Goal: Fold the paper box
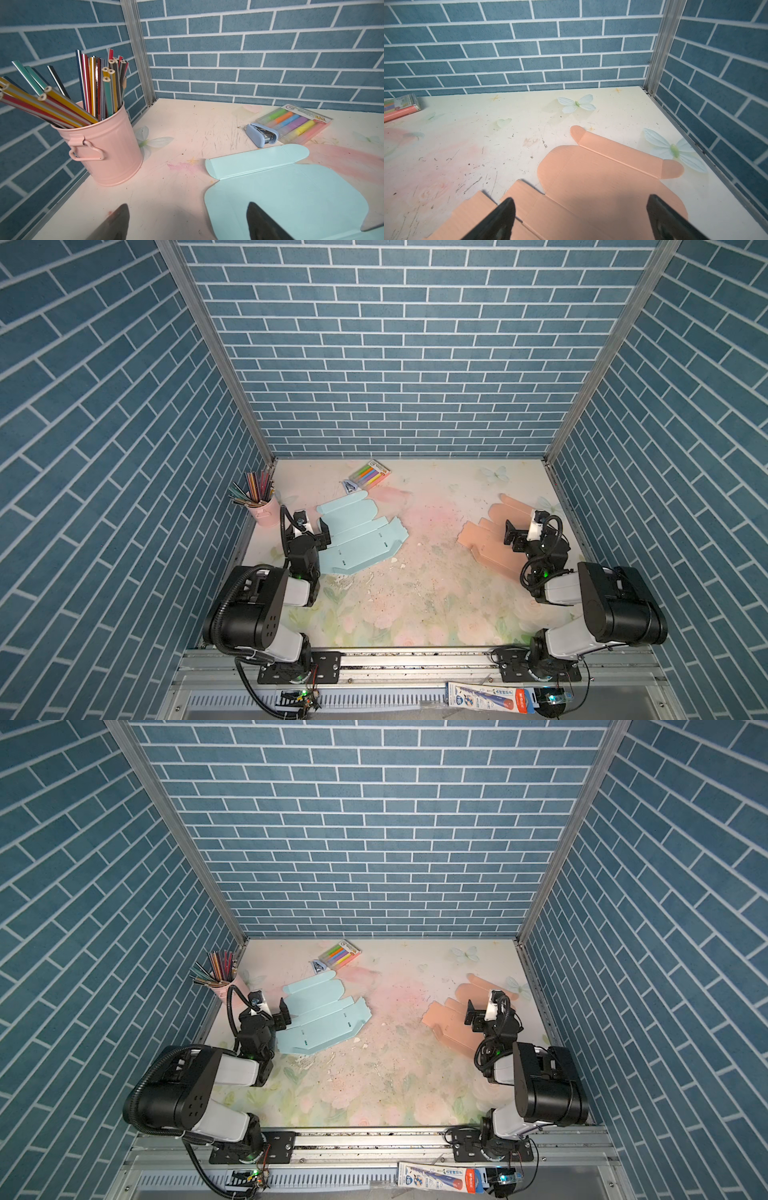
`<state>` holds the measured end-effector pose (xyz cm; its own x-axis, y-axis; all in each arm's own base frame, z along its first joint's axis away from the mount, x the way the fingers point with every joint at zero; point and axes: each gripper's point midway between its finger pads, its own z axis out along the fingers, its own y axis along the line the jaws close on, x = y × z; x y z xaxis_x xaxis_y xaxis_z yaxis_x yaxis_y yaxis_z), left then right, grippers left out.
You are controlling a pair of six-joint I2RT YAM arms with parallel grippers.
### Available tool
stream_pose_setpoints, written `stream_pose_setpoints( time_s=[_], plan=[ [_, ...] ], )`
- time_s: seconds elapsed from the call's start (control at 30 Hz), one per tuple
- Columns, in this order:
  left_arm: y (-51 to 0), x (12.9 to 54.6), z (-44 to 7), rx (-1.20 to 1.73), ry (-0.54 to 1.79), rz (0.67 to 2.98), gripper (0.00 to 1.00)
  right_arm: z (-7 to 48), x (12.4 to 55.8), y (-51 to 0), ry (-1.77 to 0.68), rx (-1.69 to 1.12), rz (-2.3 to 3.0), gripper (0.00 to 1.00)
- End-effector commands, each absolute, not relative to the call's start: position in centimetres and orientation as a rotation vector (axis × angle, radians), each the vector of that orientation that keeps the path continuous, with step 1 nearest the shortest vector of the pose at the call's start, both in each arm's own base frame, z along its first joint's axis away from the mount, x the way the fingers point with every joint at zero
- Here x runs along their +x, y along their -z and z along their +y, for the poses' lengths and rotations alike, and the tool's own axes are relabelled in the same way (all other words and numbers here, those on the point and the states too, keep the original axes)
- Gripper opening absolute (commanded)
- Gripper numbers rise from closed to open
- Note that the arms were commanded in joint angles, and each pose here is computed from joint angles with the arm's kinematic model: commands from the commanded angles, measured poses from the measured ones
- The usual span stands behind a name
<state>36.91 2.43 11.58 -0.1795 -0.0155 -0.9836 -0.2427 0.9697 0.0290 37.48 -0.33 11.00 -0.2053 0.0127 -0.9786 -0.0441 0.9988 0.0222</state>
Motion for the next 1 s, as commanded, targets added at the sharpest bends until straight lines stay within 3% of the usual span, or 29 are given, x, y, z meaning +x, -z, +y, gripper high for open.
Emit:
stream_pose_setpoints(
  time_s=[0.0,0.97],
  plan=[
    [-12.53,37.25,2.29,-0.185,-0.199,1.71,0.88,-0.32,37.95,-11.45,-0.035,-0.055,1.761,0.99],
    [-12.56,37.29,2.11,-0.176,-0.191,1.711,0.88,-0.48,37.94,-11.45,-0.035,-0.042,1.758,0.99]
  ],
)
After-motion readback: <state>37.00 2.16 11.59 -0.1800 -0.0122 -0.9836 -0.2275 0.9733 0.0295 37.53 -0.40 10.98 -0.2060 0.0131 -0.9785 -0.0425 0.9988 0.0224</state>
